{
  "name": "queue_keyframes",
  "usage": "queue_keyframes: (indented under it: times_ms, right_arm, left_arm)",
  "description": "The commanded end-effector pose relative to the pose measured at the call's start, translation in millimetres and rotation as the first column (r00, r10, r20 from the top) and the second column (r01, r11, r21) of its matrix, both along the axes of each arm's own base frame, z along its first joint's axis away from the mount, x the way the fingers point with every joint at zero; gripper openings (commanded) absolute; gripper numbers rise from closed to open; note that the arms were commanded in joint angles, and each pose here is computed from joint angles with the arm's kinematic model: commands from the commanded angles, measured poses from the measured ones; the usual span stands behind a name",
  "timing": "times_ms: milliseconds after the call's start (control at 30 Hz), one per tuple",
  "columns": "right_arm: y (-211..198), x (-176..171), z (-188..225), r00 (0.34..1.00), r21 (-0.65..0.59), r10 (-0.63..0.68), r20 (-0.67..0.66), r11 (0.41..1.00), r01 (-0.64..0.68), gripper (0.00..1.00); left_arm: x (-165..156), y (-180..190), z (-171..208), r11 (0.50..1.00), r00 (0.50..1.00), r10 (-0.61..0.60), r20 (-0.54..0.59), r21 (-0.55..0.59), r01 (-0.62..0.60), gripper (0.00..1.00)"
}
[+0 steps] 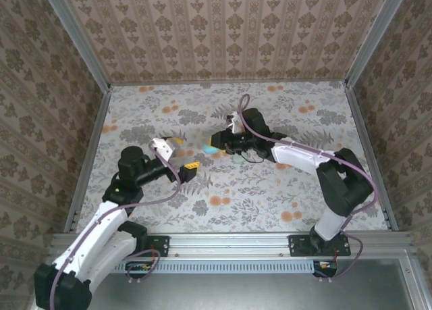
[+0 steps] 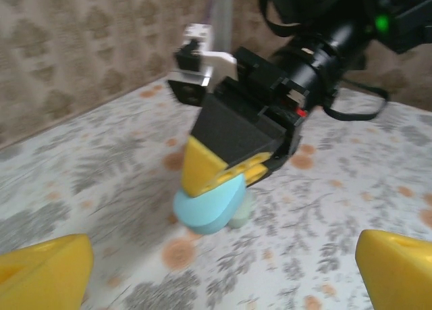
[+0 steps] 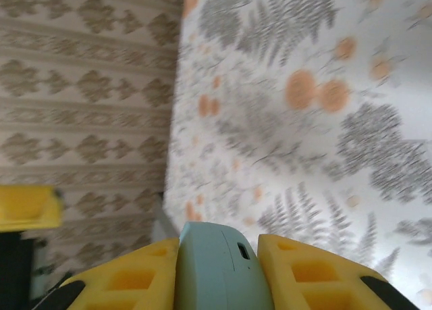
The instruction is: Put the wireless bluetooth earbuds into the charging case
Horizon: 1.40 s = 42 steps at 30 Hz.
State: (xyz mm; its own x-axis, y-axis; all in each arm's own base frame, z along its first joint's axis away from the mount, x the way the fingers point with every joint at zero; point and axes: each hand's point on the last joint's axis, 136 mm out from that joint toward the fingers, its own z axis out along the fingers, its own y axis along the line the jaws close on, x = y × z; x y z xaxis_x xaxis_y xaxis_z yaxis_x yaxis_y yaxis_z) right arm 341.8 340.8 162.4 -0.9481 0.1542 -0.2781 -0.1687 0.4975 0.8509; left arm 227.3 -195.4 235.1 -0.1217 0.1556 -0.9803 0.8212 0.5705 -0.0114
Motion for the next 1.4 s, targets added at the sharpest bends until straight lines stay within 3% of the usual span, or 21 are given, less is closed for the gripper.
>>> queue_keyframes:
  times_ms: [0,67,167,400,600,633,667,767,833,967,1067,1133,1233,1367]
  right_arm:
    - [6.2,10.8,-52.9,1.000,-0.183,0.001,0.019,0.983,0.002,0.20]
    - [15.3,15.6,-76.9,1.000,-0.208,0.009,-0.010,0.978,-0.011,0.21]
    - [25.0,19.7,-107.4,0.999,-0.247,0.019,-0.028,0.969,-0.026,0.21]
    - [20.4,15.2,-148.6,0.997,-0.326,0.021,-0.076,0.944,-0.045,0.24]
    - [4.2,12.2,-135.7,0.999,-0.403,0.016,-0.042,0.915,-0.031,0.52]
    - [0.1,12.7,-127.3,1.000,-0.420,0.015,-0.022,0.907,-0.023,0.62]
    - [-4.5,13.8,-116.7,1.000,-0.434,0.009,-0.002,0.901,-0.009,0.98]
    - [-21.1,19.2,-69.2,0.996,-0.461,-0.007,0.091,0.886,0.048,1.00]
    - [-39.6,23.9,-32.1,0.982,-0.492,-0.021,0.190,0.863,0.113,1.00]
    - [-98.4,29.2,25.6,0.898,-0.570,-0.052,0.437,0.756,0.321,1.00]
    - [-159.3,27.5,44.0,0.786,-0.577,-0.066,0.615,0.642,0.505,1.00]
    - [-195.9,24.1,36.8,0.719,-0.570,-0.020,0.695,0.594,0.568,1.00]
    - [-265.9,13.3,16.3,0.633,-0.521,-0.111,0.766,0.469,0.713,1.00]
    - [-328.3,-1.4,-16.6,0.595,-0.511,-0.165,0.787,0.368,0.777,1.00]
  left_arm:
    - [21.6,40.8,-25.4,0.960,0.957,0.280,-0.075,0.049,-0.277,1.00]
    - [31.5,63.1,-28.3,0.906,0.898,0.423,-0.123,0.028,-0.423,1.00]
    - [38.5,81.8,-33.9,0.851,0.833,0.514,-0.206,-0.003,-0.526,1.00]
    - [43.7,98.6,-44.7,0.817,0.784,0.550,-0.289,-0.009,-0.577,1.00]
    - [44.1,102.5,-50.3,0.810,0.774,0.563,-0.289,0.004,-0.587,1.00]
    - [44.1,103.8,-51.0,0.807,0.771,0.568,-0.286,0.011,-0.591,1.00]
    - [43.6,105.4,-53.5,0.804,0.766,0.576,-0.285,0.026,-0.595,1.00]
    - [43.4,115.0,-55.9,0.779,0.740,0.618,-0.264,0.082,-0.622,1.00]
    - [45.4,130.2,-58.2,0.726,0.690,0.685,-0.236,0.129,-0.676,1.00]
    - [56.4,163.3,-65.0,0.599,0.585,0.800,-0.133,0.220,-0.770,1.00]
    - [69.9,167.5,-84.1,0.591,0.606,0.793,-0.059,0.314,-0.743,1.00]
    - [79.1,171.1,-98.6,0.571,0.593,0.803,-0.051,0.347,-0.744,1.00]
    - [94.1,166.2,-108.3,0.595,0.614,0.789,-0.025,0.281,-0.753,1.00]
    - [104.8,171.7,-105.3,0.593,0.603,0.796,0.050,0.132,-0.794,1.00]
